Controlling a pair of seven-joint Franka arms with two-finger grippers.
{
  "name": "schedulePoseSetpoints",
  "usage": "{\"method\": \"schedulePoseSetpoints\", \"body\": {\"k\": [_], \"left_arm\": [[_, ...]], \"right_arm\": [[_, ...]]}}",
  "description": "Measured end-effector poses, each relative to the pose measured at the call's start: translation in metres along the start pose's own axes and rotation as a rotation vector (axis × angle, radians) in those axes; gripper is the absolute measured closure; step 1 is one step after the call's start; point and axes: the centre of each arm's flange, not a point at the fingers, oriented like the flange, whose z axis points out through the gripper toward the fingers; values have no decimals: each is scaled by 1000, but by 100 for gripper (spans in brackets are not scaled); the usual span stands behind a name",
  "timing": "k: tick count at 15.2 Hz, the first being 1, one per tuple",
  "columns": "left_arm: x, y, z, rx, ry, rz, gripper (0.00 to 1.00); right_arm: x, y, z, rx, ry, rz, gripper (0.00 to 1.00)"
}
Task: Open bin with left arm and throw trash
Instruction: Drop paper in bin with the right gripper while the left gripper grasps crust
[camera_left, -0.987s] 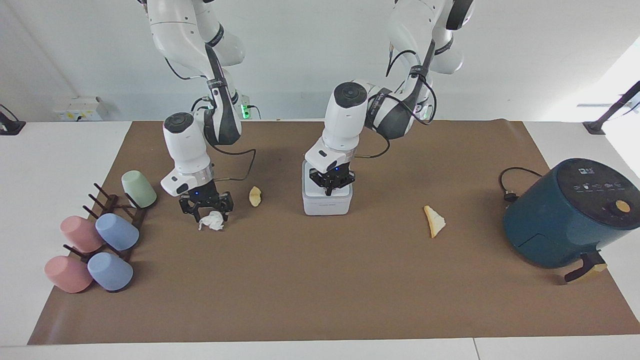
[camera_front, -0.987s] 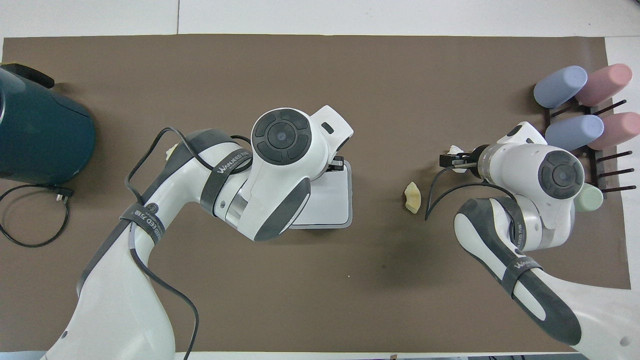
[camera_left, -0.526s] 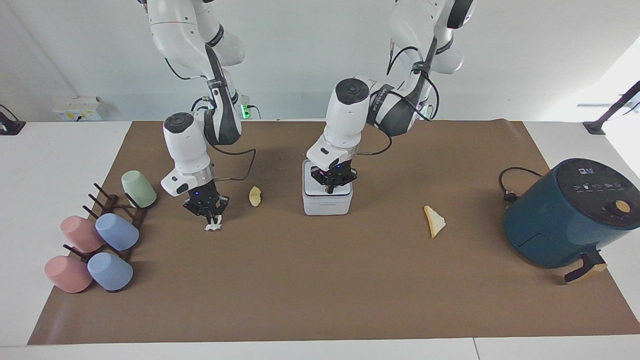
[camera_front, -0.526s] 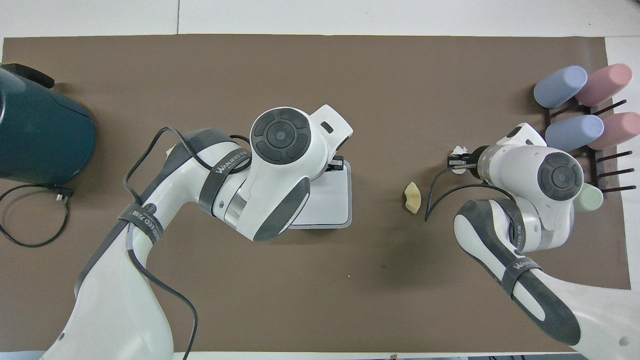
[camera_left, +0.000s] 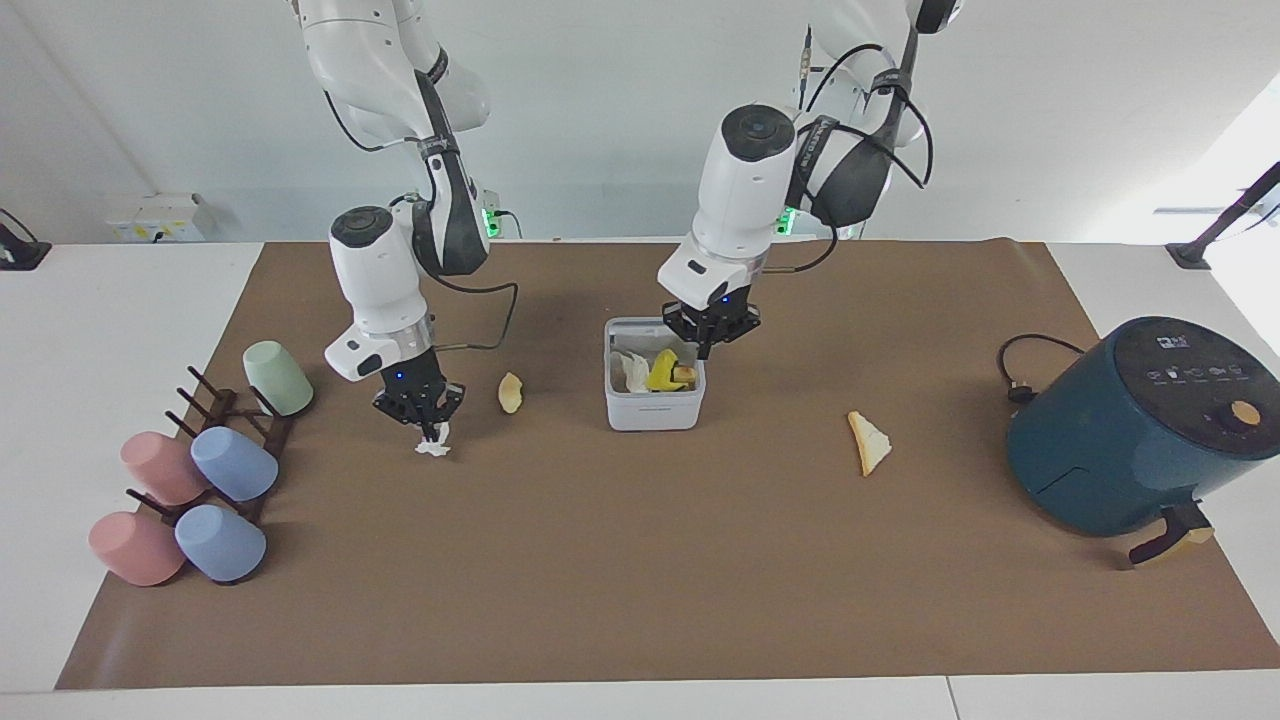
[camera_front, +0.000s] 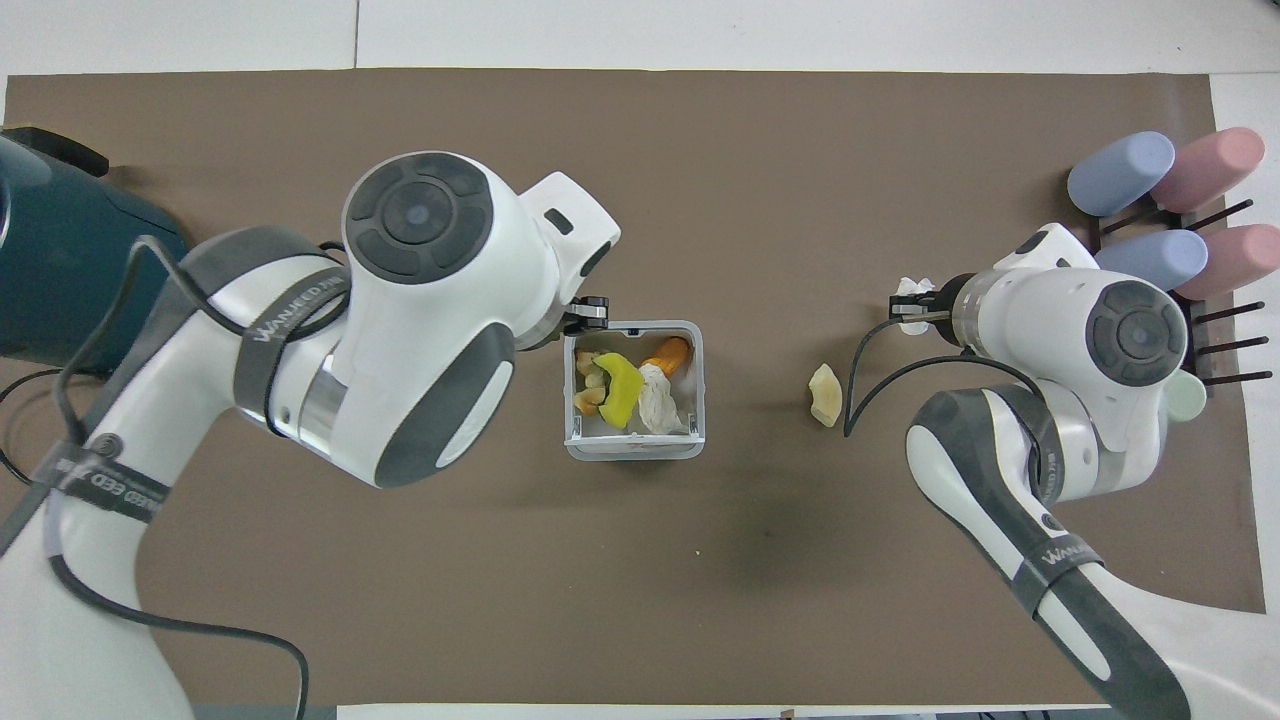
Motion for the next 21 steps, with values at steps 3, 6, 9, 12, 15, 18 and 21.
{"method": "schedulePoseSetpoints", "body": {"k": [3,6,9,12,15,18,21], "left_arm": [[22,-66,-9,14,-19,62,99],[40,-143,11,22,-57,121,73],[45,-194,54,18,-34,159,42],[40,-228,100,17,-16,294,13],[40,-249,125,18,-5,370,0],[44,-248,149,15,-2,392,0],[49,-249,166,25,10,404,0]], "right_arm": [[11,-52,-62,12,-28,70,96],[7,-126,-94,56,-10,203,96],[-8,-179,-95,105,-1,297,96],[-27,-227,-84,174,-25,369,96],[-47,-264,-71,226,-54,387,96],[-50,-269,-68,228,-62,384,95],[-49,-268,-68,228,-62,388,78]]}}
